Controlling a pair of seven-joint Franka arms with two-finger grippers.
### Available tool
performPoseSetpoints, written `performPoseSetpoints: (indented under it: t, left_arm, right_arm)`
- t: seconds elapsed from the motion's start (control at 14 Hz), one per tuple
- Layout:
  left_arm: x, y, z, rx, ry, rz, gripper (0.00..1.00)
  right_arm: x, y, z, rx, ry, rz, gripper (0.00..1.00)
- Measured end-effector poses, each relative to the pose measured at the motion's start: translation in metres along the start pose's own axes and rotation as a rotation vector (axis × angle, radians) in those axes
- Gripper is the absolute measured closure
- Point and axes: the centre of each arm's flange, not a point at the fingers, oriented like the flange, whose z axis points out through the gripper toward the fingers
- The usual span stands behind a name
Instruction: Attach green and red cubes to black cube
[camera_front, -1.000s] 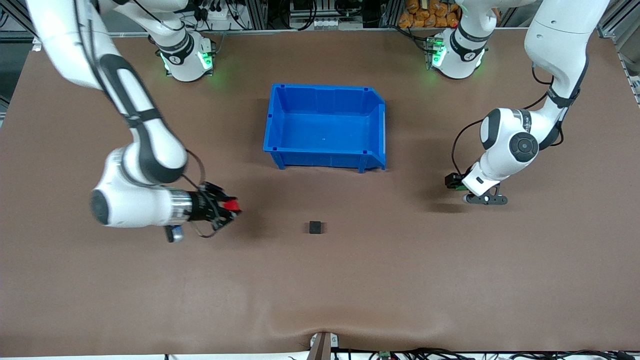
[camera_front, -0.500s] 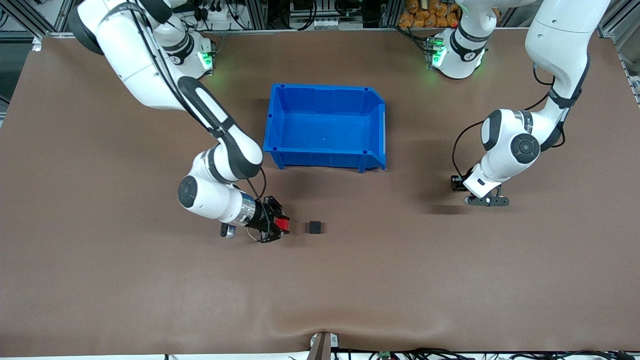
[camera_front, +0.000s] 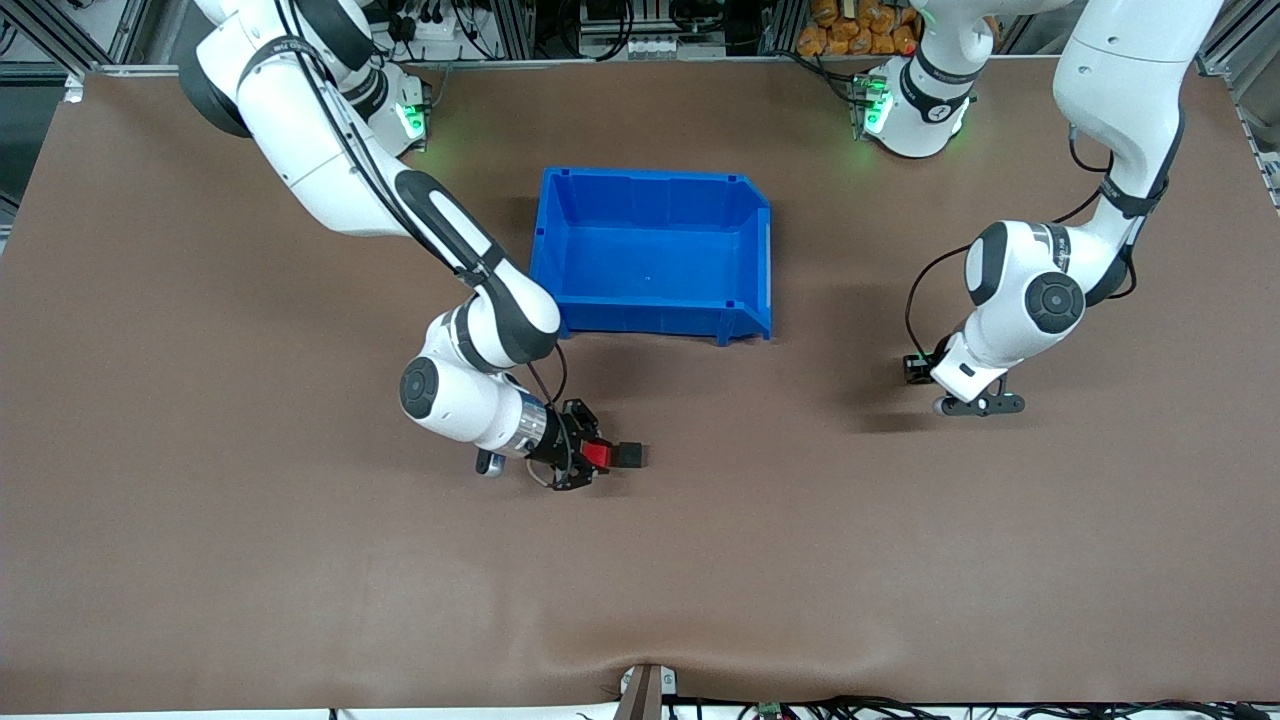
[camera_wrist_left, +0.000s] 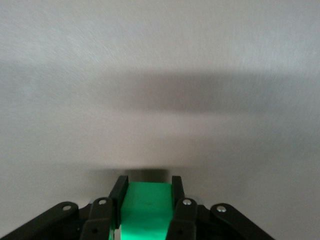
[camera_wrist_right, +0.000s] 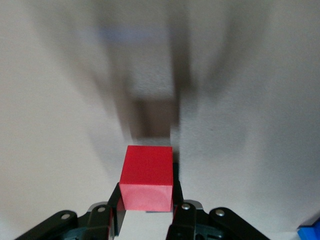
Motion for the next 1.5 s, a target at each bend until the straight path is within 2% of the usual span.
performPoseSetpoints:
  t: [0.29,0.57,0.86,1.07,1.21,1.5]
  left_arm:
    - [0.033,0.041,-0.056,0.012,-0.015,-0.224,0.60]
    - [0.047,0.093,-0.094,-0.010,0.031,-0.501,0.60]
    - [0.048,0.165,-0.091,-0.043,0.043,-0.822,0.60]
    - [0.042,0.223,-0.070,-0.050,0.028,-0.982,0.60]
    - [0.047,0.249,-0.063,-0.070,0.027,-1.093,0.60]
    - [0.053,0.304,-0.044,-0.110,0.018,-1.257,0.60]
  right_arm:
    - [-0.001,0.006,0.009,-0.013,0.003,0.016,0.60]
    - [-0.002,0.009,0.015,-0.021,0.006,0.040,0.60]
    - [-0.002,0.010,0.017,-0.022,0.006,0.042,0.60]
    - [-0.004,0.007,0.015,-0.016,0.002,0.043,0.57]
    - [-0.005,0.006,0.013,-0.013,0.000,0.051,0.42]
    - [-0.013,-0.010,-0.007,0.032,-0.015,0.046,0.02]
